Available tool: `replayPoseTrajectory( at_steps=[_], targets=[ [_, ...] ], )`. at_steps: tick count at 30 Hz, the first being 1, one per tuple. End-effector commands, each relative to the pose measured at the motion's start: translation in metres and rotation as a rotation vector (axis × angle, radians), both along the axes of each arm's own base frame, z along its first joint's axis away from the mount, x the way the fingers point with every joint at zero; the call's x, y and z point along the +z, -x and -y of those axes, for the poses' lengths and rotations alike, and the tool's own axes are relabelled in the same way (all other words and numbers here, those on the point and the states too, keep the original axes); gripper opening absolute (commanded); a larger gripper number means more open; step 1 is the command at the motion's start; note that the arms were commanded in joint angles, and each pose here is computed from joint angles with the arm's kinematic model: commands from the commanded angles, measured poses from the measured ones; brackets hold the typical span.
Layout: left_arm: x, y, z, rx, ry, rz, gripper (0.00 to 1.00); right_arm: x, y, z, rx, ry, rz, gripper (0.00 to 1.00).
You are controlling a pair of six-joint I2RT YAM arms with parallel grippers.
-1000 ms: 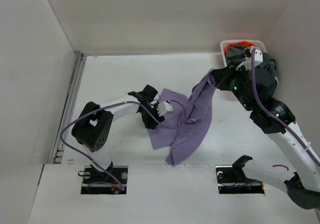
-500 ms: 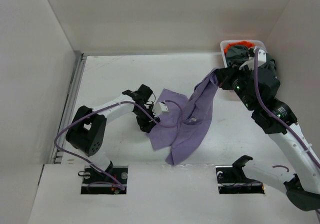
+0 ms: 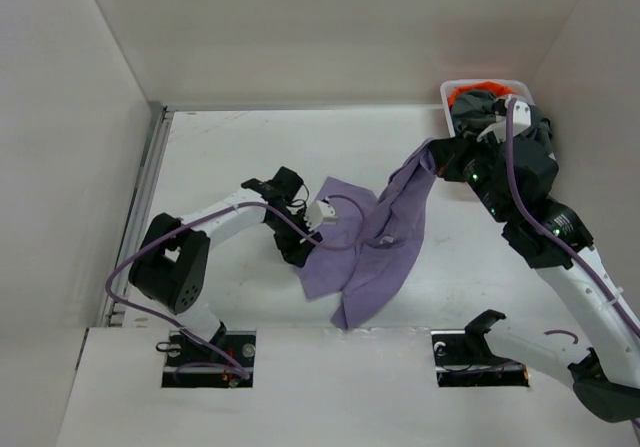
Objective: Fold and stack the t-shirts
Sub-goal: Flatten out the tshirt
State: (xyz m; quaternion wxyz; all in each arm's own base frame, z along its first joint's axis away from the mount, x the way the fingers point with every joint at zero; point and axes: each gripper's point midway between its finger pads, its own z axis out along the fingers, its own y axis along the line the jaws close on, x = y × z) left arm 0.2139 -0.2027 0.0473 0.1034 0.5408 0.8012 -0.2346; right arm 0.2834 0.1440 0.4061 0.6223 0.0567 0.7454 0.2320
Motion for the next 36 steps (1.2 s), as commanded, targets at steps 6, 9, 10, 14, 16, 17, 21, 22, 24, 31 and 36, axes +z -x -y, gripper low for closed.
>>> replayPoseTrajectory(
  at_steps=[6, 9, 10, 14, 16, 17, 21, 22, 24, 31, 36],
  targets=[
    [0.07, -0.077, 0.007, 0.215, 0.244, 0.264, 0.57, 0.009, 0.001, -0.001, 0.005, -0.033, 0.03, 0.0],
    [0.079, -0.07, 0.012, 0.207, 0.269, 0.286, 0.61, 0.007, 0.0, -0.002, 0.006, -0.031, 0.027, 0.0],
    [0.073, -0.061, 0.015, 0.185, 0.251, 0.257, 0.61, 0.007, 0.0, -0.003, 0.008, -0.03, 0.025, 0.0],
    [0.033, -0.022, 0.015, 0.081, 0.127, 0.136, 0.6, 0.007, 0.0, -0.004, 0.01, -0.028, 0.026, 0.01],
    [0.015, -0.012, 0.009, 0.064, 0.056, 0.112, 0.59, 0.008, 0.001, -0.004, 0.011, -0.03, 0.028, 0.01],
    [0.008, -0.01, 0.006, 0.06, 0.032, 0.108, 0.59, 0.009, 0.001, -0.003, 0.011, -0.032, 0.031, 0.01],
    [-0.004, -0.004, 0.001, 0.049, -0.012, 0.098, 0.59, 0.009, 0.003, -0.002, 0.01, -0.032, 0.029, 0.01],
    [-0.007, -0.002, 0.001, 0.044, -0.021, 0.093, 0.59, 0.008, 0.003, -0.002, 0.01, -0.031, 0.028, 0.01],
    [-0.011, 0.002, 0.002, 0.031, -0.034, 0.088, 0.59, 0.007, 0.004, -0.003, 0.011, -0.033, 0.026, 0.01],
    [-0.04, 0.004, 0.004, 0.03, -0.096, 0.08, 0.57, 0.007, 0.005, -0.002, 0.01, -0.038, 0.024, 0.01],
    [-0.053, 0.006, -0.001, 0.039, -0.126, 0.042, 0.4, 0.006, 0.006, -0.001, 0.009, -0.036, 0.022, 0.01]
  ],
)
